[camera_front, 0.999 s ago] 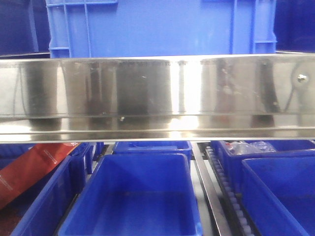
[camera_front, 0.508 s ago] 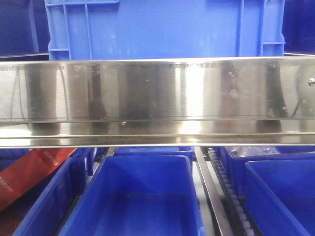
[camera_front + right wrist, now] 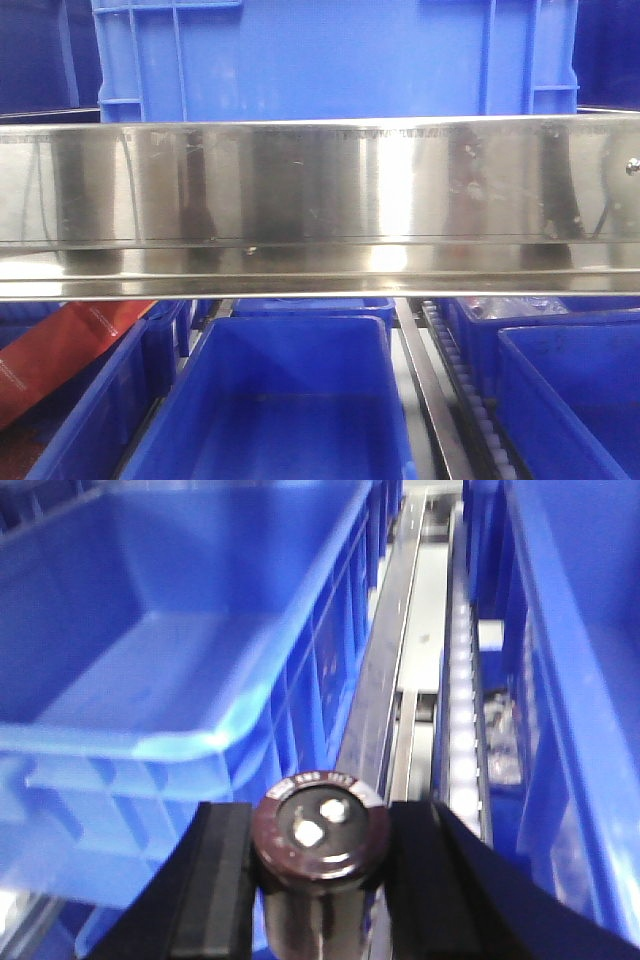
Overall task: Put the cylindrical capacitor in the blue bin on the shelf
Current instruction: 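Lower the orange cylinder into a blue bin and open the left gripper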
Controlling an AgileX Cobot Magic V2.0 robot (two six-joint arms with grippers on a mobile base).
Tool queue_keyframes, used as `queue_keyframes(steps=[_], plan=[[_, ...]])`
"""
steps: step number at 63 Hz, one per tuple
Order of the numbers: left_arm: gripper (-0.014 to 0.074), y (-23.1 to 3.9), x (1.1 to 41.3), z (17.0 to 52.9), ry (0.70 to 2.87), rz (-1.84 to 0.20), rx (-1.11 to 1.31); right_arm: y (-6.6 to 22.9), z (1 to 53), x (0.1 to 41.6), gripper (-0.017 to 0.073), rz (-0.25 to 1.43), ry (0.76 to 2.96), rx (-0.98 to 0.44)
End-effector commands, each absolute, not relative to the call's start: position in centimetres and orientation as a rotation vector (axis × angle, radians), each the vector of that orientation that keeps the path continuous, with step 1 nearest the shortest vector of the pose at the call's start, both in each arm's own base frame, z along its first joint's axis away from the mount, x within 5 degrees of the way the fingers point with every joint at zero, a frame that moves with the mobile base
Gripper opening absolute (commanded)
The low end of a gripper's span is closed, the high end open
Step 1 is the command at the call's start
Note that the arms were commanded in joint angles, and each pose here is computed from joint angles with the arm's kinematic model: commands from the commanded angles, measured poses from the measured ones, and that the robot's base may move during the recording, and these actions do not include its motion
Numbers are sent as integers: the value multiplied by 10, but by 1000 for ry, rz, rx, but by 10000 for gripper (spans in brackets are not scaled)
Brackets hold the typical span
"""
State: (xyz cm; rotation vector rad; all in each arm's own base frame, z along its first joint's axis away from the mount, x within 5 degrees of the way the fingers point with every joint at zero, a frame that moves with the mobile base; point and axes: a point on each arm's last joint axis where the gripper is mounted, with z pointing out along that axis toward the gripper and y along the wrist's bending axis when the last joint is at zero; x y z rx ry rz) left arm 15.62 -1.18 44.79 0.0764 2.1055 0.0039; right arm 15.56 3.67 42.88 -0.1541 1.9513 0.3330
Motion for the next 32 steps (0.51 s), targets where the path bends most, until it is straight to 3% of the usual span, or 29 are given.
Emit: queue_keyframes(steps=[1, 21, 32], plan=[[-111, -11, 155, 450, 2082, 0, 67, 36, 436, 156, -154, 324, 1893, -145], [-111, -12, 156, 452, 2063, -10, 66, 37, 437, 156, -154, 349, 1886, -136], [-111, -15, 161, 472, 1931, -47, 78, 37, 460, 154, -154, 353, 1837, -147]])
